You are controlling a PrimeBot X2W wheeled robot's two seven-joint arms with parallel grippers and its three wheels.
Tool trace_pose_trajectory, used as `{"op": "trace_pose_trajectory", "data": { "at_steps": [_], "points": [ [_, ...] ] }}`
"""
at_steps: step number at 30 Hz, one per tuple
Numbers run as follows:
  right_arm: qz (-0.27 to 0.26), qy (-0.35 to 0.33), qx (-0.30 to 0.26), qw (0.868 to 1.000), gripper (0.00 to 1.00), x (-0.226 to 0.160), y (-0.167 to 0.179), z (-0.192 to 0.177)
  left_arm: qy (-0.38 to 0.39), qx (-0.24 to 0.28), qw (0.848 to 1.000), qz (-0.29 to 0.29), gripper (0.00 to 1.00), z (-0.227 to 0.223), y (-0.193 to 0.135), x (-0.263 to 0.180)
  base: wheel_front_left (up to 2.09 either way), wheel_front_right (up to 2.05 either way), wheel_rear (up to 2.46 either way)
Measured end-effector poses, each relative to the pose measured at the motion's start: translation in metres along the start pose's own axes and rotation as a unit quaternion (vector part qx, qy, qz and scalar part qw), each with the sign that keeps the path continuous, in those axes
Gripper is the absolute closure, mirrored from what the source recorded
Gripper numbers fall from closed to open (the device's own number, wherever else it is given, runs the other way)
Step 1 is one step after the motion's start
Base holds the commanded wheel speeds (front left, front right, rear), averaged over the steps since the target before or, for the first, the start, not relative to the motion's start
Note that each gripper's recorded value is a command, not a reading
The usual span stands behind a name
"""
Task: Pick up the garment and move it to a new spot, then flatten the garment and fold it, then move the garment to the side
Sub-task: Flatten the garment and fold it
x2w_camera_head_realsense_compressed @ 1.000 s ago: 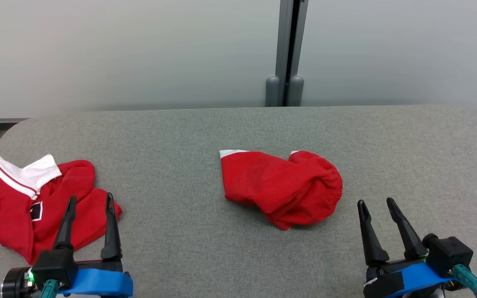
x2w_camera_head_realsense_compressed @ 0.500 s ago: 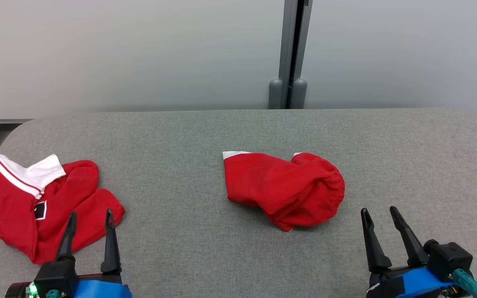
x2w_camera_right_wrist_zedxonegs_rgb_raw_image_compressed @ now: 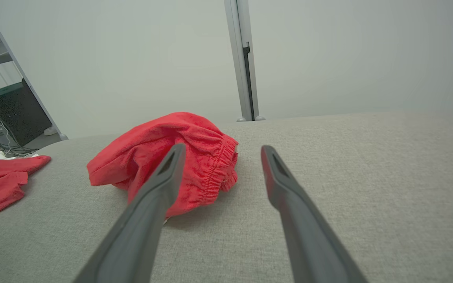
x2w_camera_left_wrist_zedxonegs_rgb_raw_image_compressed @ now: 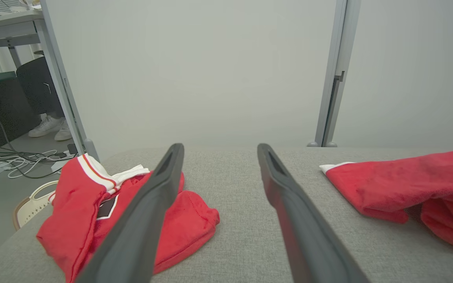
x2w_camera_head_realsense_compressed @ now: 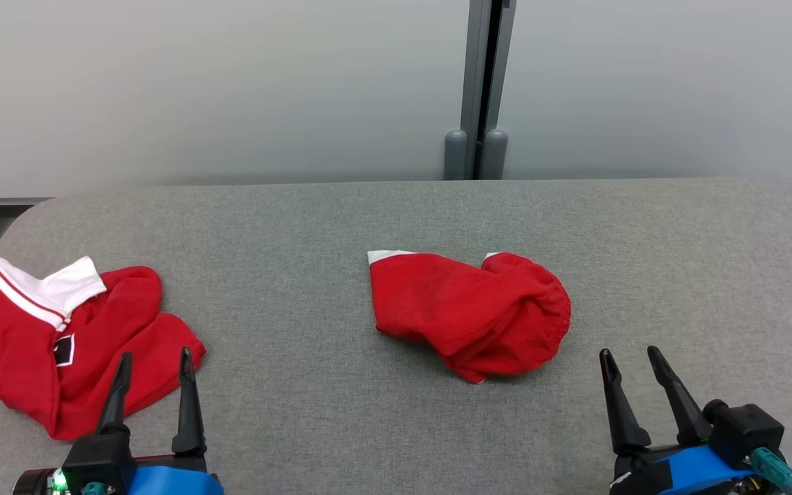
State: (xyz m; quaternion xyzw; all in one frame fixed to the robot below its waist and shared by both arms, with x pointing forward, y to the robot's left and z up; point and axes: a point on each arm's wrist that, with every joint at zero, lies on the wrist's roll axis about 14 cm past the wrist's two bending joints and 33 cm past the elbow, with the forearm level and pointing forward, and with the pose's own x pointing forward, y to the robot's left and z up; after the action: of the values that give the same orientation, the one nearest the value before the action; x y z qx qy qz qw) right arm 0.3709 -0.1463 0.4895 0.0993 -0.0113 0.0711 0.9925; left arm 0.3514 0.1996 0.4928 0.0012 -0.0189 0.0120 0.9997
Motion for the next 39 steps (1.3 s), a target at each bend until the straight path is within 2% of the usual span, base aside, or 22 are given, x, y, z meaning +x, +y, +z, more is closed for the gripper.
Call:
{"op": "trace_pose_trajectory", "data": {
  "at_steps": [4, 7, 14, 20, 23, 28, 31, 39],
  "points": [
    [-0.01, 0.0, -0.002, 1.0, 0.0, 0.002, -0.007, 0.0, 0.003, -0.001, 1.0, -0.001, 0.0, -0.002, -0.001, 0.0, 0.0, 0.0, 0.0],
    [-0.004, -0.02, -0.018, 1.0, 0.0, 0.015, -0.006, 0.015, 0.008, -0.002, 1.0, -0.003, 0.0, -0.005, -0.001, 0.0, 0.0, 0.0, 0.0],
    [0.03, -0.087, -0.072, 0.993, 0.0, 0.07, 0.012, 0.067, 0.009, 0.0, 1.0, -0.009, 0.0, -0.006, -0.002, 0.01, 0.0, 0.0, 0.0],
    [0.05, -0.082, -0.116, 0.989, 0.0, 0.119, 0.02, 0.085, 0.015, 0.0, 1.0, -0.002, 0.0, -0.01, 0.003, 0.014, 0.0, 0.0, 0.0],
    [0.05, -0.041, -0.124, 0.99, 0.0, 0.138, 0.017, 0.072, 0.02, -0.001, 1.0, 0.004, 0.0, -0.013, 0.005, 0.016, 0.0, 0.0, 0.0],
    [0.043, 0.075, -0.133, 0.987, 0.0, 0.154, 0.001, 0.017, 0.031, -0.003, 0.999, 0.014, 0.0, -0.02, 0.012, 0.018, 0.0, 0.0, 0.0],
    [0.041, 0.141, -0.134, 0.98, 0.0, 0.155, -0.006, -0.017, 0.036, -0.003, 0.999, 0.02, 0.0, -0.023, 0.015, 0.019, 0.0, 0.0, 0.0],
    [0.044, 0.25, -0.125, 0.959, 0.0, 0.147, -0.012, -0.081, 0.045, -0.003, 0.999, 0.024, 0.0, -0.03, 0.018, 0.026, 0.0, 0.0, 0.0]
  ]
}}
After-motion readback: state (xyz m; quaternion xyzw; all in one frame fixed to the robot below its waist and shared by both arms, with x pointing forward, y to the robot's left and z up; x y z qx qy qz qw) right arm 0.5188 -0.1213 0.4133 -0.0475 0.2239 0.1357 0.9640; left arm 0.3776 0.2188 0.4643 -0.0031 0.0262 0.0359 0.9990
